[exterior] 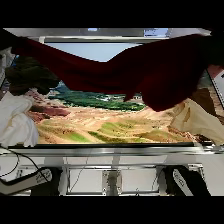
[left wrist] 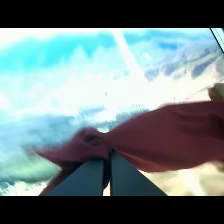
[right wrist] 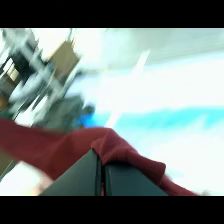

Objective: Fold the shirts.

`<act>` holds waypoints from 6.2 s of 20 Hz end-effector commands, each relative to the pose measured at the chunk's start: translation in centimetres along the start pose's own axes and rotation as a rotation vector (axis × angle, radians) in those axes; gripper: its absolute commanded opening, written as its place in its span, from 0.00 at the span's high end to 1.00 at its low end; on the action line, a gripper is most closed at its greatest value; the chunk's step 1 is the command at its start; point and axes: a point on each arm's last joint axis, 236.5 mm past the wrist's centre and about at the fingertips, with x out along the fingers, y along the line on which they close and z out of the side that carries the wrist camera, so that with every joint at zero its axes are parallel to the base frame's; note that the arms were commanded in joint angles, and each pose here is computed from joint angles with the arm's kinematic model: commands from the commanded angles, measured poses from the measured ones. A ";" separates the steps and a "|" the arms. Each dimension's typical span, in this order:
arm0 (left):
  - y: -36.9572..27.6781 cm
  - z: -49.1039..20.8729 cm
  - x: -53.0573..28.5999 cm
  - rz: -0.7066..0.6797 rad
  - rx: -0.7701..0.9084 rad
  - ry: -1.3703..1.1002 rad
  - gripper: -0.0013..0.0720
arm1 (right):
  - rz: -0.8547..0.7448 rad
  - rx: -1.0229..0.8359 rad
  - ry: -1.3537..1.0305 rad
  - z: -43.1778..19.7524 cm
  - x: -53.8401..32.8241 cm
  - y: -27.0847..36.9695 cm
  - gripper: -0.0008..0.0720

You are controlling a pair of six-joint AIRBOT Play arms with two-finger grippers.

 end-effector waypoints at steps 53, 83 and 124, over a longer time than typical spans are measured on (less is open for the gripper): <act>7.9 -38.2 12.0 0.170 -0.894 0.389 0.03 | -0.571 0.803 0.862 -42.3 2.3 -31.1 0.43; 11.1 -42.8 15.9 0.330 -1.332 0.220 0.04 | -0.256 0.874 0.738 -37.6 8.7 -26.5 0.94; -3.9 3.6 -14.7 0.477 0.211 -0.662 0.97 | -0.125 -0.073 -0.018 2.4 -6.4 0.6 0.95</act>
